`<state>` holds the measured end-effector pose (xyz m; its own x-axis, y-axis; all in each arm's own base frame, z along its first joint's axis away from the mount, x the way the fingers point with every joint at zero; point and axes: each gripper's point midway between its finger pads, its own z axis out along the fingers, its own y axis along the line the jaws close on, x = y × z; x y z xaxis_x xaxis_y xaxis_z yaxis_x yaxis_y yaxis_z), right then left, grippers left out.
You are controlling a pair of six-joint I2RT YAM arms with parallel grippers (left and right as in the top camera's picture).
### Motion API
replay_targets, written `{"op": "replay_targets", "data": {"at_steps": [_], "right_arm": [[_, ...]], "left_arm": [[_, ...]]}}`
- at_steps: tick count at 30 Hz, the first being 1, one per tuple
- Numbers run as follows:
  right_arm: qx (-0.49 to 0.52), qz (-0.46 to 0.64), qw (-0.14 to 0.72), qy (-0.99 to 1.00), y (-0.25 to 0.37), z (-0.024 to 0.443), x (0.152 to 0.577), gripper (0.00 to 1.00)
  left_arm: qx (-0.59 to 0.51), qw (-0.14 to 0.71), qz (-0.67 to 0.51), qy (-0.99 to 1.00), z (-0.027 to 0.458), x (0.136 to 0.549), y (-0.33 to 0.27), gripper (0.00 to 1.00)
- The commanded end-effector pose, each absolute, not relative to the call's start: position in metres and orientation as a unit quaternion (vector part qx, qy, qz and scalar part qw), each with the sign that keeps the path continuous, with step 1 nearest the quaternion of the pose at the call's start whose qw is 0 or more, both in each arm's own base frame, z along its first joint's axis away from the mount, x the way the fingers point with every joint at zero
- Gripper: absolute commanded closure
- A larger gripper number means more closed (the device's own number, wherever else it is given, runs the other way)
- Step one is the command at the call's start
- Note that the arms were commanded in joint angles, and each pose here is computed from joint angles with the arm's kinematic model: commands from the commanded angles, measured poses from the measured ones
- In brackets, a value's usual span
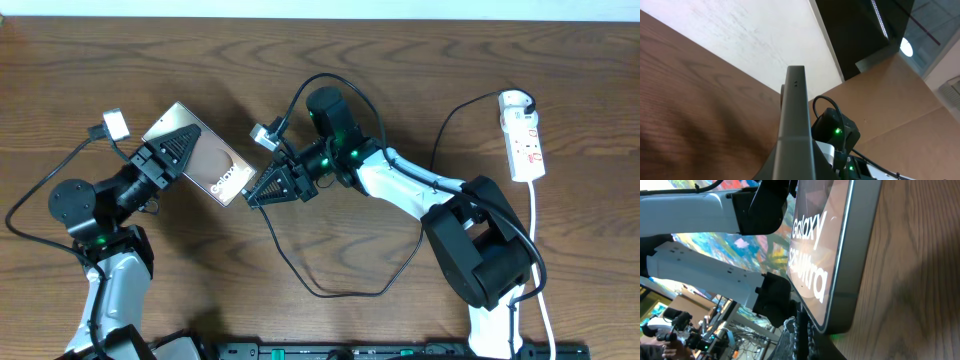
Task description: Plug charger to phone and switch on socket
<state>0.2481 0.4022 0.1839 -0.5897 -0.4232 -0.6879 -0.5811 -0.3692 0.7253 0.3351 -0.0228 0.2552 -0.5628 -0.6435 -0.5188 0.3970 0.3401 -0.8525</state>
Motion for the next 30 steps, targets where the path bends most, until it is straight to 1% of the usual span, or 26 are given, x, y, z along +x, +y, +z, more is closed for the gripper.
{"op": "replay_targets", "data": {"at_steps": [1,30], "right_arm": [[-0.466,0.700,0.058,0.537,0.403,0.196,0.242,0.99],[-0.442,0.694,0.050,0.566,0.407,0.193,0.248,0.99]], "left_arm": [[-0.046,0.451,-0.575,0.681,0.261,0.326,-0.035,0.93],[0.001,0.443,-0.579,0.684,0.264,0.314,-0.044,0.93]]}}
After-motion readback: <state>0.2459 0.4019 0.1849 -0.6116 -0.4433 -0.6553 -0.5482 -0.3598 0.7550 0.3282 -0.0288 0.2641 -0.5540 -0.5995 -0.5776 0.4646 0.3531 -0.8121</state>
